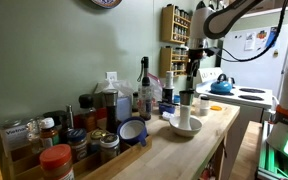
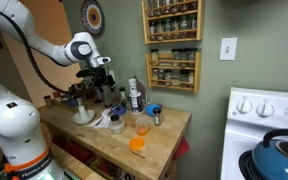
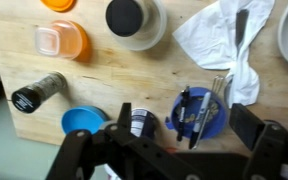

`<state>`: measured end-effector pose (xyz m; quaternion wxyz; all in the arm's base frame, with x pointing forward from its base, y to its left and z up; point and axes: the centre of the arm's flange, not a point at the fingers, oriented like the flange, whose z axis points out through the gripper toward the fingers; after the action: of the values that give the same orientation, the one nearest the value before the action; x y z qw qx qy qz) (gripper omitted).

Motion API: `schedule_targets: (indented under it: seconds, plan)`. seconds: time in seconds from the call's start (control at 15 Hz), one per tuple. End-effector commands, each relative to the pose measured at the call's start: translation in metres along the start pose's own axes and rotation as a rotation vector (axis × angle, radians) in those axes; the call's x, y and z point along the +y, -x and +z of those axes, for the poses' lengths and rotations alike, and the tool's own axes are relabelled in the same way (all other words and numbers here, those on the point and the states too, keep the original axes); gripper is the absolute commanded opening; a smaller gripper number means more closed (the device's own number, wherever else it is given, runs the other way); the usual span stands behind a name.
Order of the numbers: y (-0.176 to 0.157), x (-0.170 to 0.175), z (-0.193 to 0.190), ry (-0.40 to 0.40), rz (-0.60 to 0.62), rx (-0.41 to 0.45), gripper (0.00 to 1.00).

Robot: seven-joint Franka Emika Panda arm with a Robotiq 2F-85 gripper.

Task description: Remove the white saucer plate inside the navy blue bowl and put it on top of the salt shaker that is in the white bowl

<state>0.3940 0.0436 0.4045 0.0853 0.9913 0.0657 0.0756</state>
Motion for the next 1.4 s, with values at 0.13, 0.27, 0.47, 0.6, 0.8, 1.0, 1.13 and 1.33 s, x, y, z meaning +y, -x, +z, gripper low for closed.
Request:
schedule_targets:
  seconds: [0.13,0.27,0.47,0.6,0.8,1.0,1.13,1.33]
  plan:
    - [-0.018,-0.111,-0.027,-0.011,-0.3,0.009,1.0]
    - [-0.02,-0.157,-0.039,-0.042,-0.358,0.033,1.0]
    - [-0.016,-0.212,-0.049,-0.129,-0.416,0.028,1.0]
    - [-0.006,-0.198,-0.05,-0.087,-0.403,0.06,1.0]
    - [-0.009,-0.193,-0.049,-0.086,-0.39,0.058,1.0]
    - [-0.018,-0.22,-0.035,-0.147,-0.351,0.053,1.0]
    - [-0.018,-0.248,-0.032,-0.19,-0.341,0.072,1.0]
    - [-0.009,-0.245,-0.037,-0.182,-0.351,0.083,1.0]
